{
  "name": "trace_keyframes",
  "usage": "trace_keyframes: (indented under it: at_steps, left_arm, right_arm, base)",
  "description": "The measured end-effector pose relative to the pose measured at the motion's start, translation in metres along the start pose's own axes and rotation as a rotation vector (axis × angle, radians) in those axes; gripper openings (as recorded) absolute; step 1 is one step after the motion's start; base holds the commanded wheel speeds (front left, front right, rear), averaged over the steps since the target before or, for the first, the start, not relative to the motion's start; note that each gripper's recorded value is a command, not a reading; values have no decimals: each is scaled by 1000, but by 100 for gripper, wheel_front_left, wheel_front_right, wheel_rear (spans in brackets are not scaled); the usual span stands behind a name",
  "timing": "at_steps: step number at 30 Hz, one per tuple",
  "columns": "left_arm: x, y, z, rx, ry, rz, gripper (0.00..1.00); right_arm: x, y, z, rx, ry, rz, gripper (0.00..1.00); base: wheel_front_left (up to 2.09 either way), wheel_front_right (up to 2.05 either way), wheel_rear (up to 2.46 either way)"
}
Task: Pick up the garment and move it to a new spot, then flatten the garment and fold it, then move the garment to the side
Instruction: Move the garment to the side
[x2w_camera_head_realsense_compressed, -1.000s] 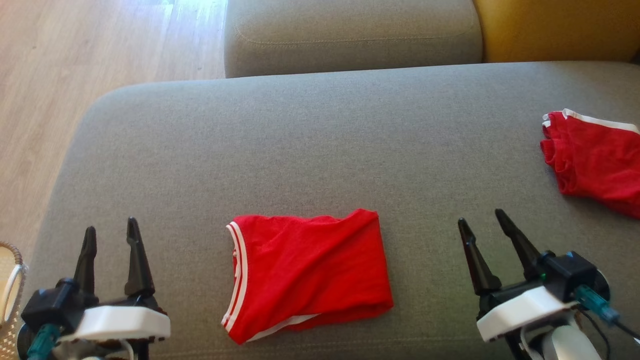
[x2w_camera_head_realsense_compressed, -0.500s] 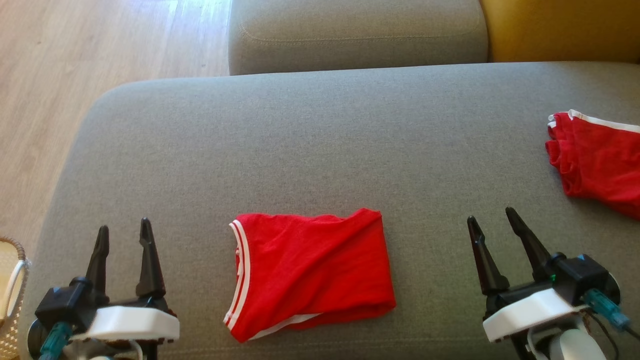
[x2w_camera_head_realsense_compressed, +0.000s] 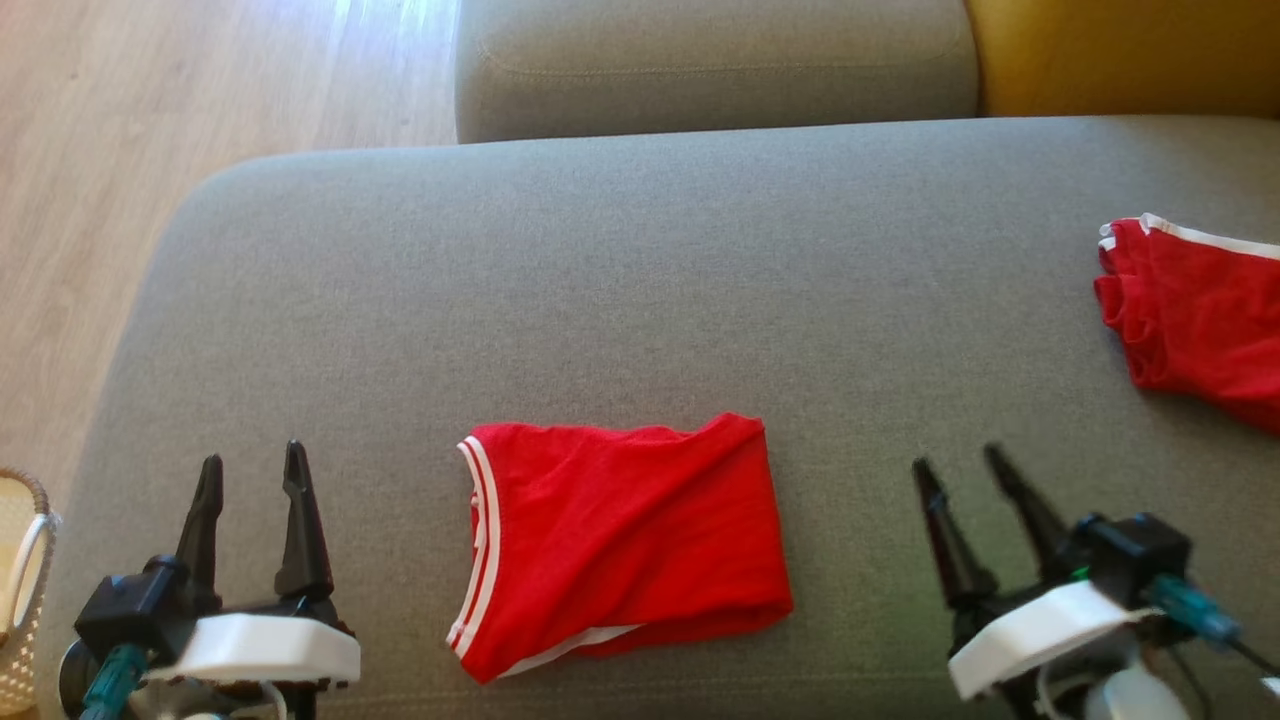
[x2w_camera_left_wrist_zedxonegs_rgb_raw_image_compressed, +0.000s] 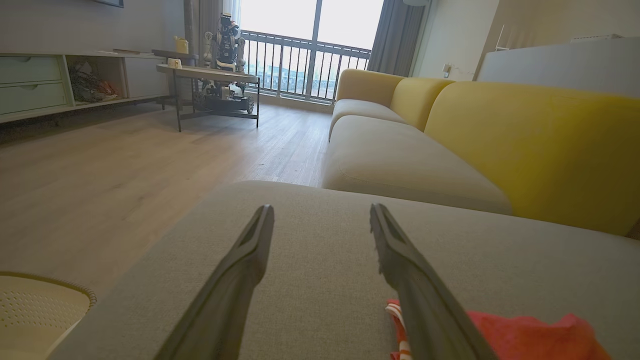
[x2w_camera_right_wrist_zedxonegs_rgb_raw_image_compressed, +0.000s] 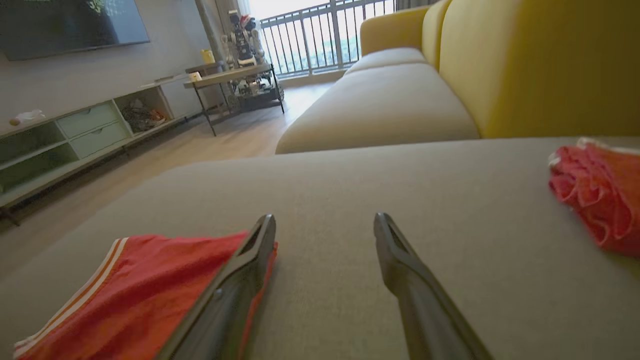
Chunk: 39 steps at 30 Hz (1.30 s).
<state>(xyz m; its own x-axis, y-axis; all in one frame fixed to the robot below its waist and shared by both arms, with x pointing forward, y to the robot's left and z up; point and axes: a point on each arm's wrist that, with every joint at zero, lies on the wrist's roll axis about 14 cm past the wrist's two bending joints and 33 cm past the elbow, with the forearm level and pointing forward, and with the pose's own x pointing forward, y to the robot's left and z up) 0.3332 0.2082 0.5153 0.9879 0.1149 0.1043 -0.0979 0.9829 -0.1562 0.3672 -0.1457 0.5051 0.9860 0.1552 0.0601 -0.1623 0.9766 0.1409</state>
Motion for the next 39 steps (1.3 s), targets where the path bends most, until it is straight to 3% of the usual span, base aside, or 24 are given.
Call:
trace_keyframes:
  at_steps: [9, 17, 25, 26, 27, 32, 39]
  left_arm:
    - [12, 2, -10, 4, 31, 5, 100]
    - [16, 7, -21, 12, 64, 23, 100]
    - [10, 22, -24, 25, 79, 67, 100]
    - [10, 23, -24, 29, 79, 69, 100]
    - [9, 24, -23, 31, 78, 71, 100]
    - [9, 24, -22, 30, 74, 70, 100]
    - [18, 5, -25, 19, 75, 7, 100]
  right_arm:
    - [-2, 36, -87, 310, 389, 53, 100]
    - [26, 58, -110, 328, 484, 117, 100]
    - [20, 81, -144, 324, 622, 176, 100]
    - [22, 82, -145, 321, 625, 179, 20]
    - [24, 83, -145, 313, 625, 184, 0]
    - [30, 82, -142, 264, 607, 194, 0]
    - [37, 64, -124, 95, 531, 190, 0]
  base:
    - [0, 0, 0]
    - [0, 0, 0]
    - [0, 0, 0]
    - [0, 0, 0]
    - [0, 0, 0]
    - [0, 0, 0]
    - [0, 0, 0]
